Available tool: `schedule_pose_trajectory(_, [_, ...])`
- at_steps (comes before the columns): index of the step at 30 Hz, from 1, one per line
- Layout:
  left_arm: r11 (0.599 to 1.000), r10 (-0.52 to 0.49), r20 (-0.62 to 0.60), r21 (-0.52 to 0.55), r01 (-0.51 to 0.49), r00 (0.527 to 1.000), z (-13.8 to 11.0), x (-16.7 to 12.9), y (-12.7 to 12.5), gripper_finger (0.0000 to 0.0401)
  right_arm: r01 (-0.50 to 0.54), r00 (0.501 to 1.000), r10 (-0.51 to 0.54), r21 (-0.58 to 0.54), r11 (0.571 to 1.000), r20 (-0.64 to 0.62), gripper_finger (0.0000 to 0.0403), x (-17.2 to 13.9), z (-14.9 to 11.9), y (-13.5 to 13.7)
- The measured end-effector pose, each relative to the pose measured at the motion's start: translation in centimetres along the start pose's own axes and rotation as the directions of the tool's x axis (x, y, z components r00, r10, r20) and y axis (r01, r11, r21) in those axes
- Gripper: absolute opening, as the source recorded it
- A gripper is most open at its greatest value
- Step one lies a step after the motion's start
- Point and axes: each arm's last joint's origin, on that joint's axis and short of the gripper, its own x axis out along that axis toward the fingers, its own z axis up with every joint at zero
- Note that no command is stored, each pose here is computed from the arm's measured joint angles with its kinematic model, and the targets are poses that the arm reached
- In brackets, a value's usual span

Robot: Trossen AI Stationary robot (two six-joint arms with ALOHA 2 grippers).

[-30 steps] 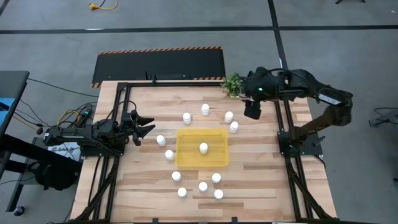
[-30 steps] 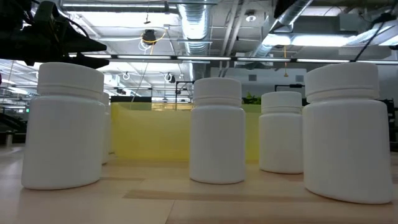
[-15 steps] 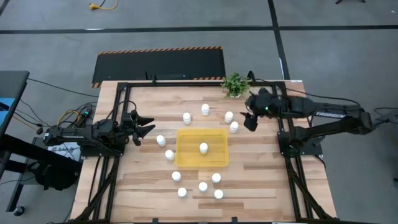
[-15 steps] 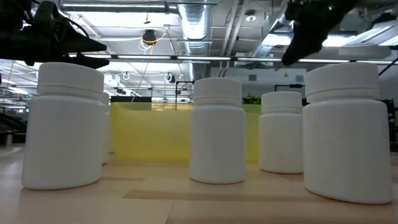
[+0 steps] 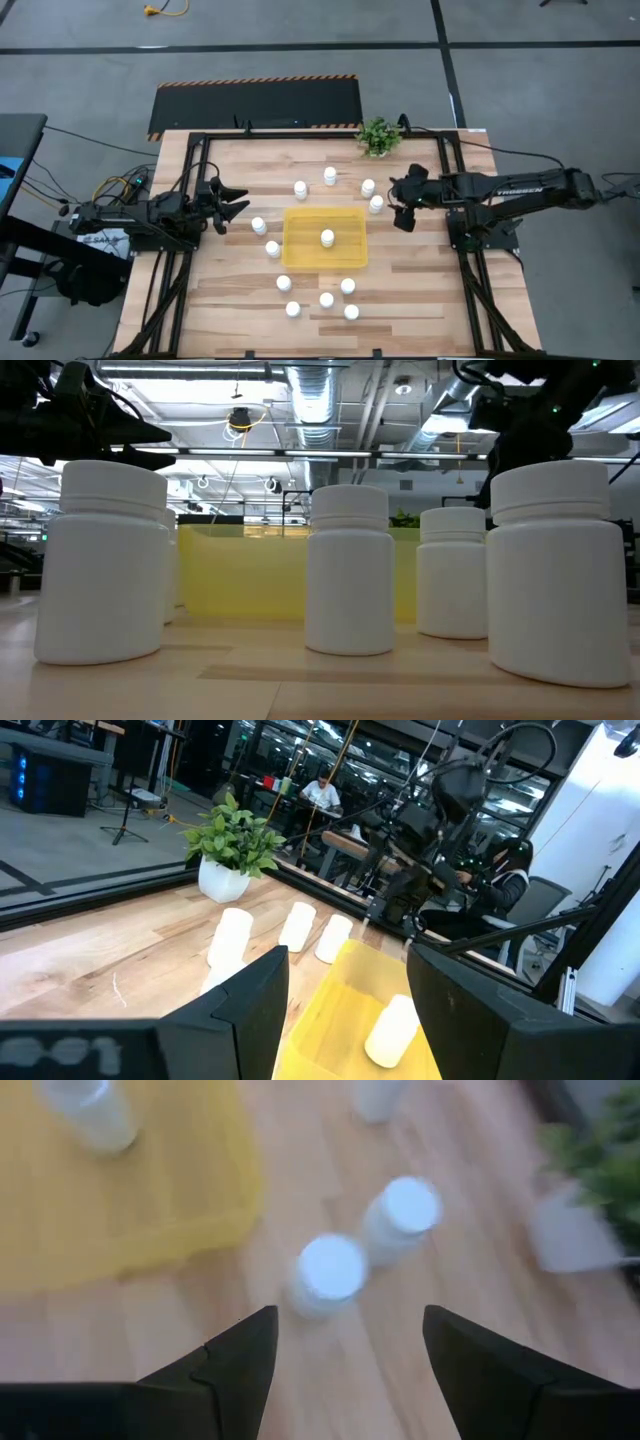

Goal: Pick and place pill bottles into a basket
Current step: Put the white pill bottle into the yellow bin

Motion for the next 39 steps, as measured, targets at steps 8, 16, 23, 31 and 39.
schedule_pose_trajectory(8, [1.000,0.000,0.000,0.000,0.000,1.000,0.0,0.0,0.0,0.0194,-0.087,0.993,0.085,-0.024,0.996,-0.076,0.0244,1.5,0.5,0.6])
schedule_pose_trajectory(16, [1.000,0.000,0.000,0.000,0.000,1.000,0.0,0.0,0.0,0.0194,-0.102,0.988,0.090,-0.091,0.991,-0.127,0.0244,2.7,2.5,0.7])
schedule_pose_trajectory(23, [1.000,0.000,0.000,0.000,0.000,1.000,0.0,0.0,0.0,0.0194,-0.137,0.974,0.114,-0.110,0.984,-0.198,0.0244,4.0,3.0,-0.2])
schedule_pose_trajectory(31, [1.000,0.000,0.000,0.000,0.000,1.000,0.0,0.0,0.0,0.0194,-0.144,0.969,0.115,-0.118,0.982,-0.219,0.0244,4.5,2.9,-1.3])
schedule_pose_trajectory(39, [1.000,0.001,0.000,0.000,-0.001,1.000,0.0,0.0,0.0,0.0194,-0.141,0.971,0.114,-0.116,0.983,-0.212,0.0244,4.6,2.9,-1.9])
